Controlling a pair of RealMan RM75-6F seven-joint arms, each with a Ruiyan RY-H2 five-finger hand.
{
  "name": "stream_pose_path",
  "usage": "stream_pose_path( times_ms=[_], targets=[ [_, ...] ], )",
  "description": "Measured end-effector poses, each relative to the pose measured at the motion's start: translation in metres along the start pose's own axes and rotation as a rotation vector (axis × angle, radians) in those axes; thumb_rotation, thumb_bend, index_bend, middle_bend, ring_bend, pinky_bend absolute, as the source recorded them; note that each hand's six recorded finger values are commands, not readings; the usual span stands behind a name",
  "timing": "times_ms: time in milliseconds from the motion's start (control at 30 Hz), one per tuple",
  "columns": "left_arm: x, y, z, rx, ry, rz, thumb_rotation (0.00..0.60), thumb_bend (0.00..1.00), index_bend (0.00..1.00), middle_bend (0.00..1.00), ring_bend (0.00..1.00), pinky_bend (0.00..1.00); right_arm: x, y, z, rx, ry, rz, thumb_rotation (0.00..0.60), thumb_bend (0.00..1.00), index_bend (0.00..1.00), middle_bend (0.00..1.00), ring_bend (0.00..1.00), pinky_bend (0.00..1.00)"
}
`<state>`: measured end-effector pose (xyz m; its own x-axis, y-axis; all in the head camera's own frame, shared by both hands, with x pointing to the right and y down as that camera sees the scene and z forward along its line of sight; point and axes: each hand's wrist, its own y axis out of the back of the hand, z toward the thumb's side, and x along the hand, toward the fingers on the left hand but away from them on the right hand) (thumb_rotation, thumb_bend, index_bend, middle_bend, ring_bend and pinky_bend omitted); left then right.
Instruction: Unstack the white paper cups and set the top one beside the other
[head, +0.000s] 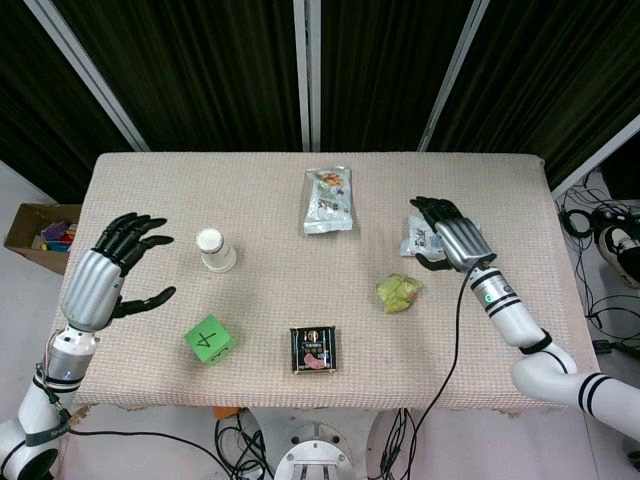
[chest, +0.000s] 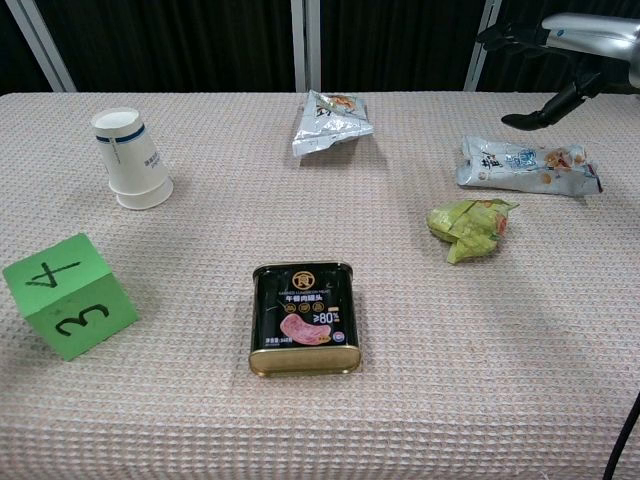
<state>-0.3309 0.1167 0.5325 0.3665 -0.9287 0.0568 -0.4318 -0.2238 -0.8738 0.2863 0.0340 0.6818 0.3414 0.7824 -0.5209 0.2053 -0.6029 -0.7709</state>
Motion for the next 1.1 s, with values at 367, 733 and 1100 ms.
stream_pose_path(
  times_ms=[367,733,1100],
  targets=[
    [0.006,-0.011,-0.021,0.034,0.077,-0.065,0.600,0.17,0.28,0.18,0.13,0.13,0.014,0.010,-0.009,0.005,-0.007,-0.028,0.600,0.27,0.06,0.06,0.00,0.00],
    [0.034,-0.038,-0.053,0.069,0.211,-0.261,0.600,0.17,0.28,0.18,0.13,0.13,0.109,0.067,-0.039,0.044,-0.032,-0.210,0.600,0.27,0.06,0.06,0.00,0.00],
    [0.079,-0.076,-0.065,0.072,0.295,-0.518,0.600,0.22,0.27,0.17,0.12,0.13,0.187,0.058,-0.039,0.086,-0.035,-0.217,0.600,0.27,0.06,0.06,0.00,0.00]
  ],
)
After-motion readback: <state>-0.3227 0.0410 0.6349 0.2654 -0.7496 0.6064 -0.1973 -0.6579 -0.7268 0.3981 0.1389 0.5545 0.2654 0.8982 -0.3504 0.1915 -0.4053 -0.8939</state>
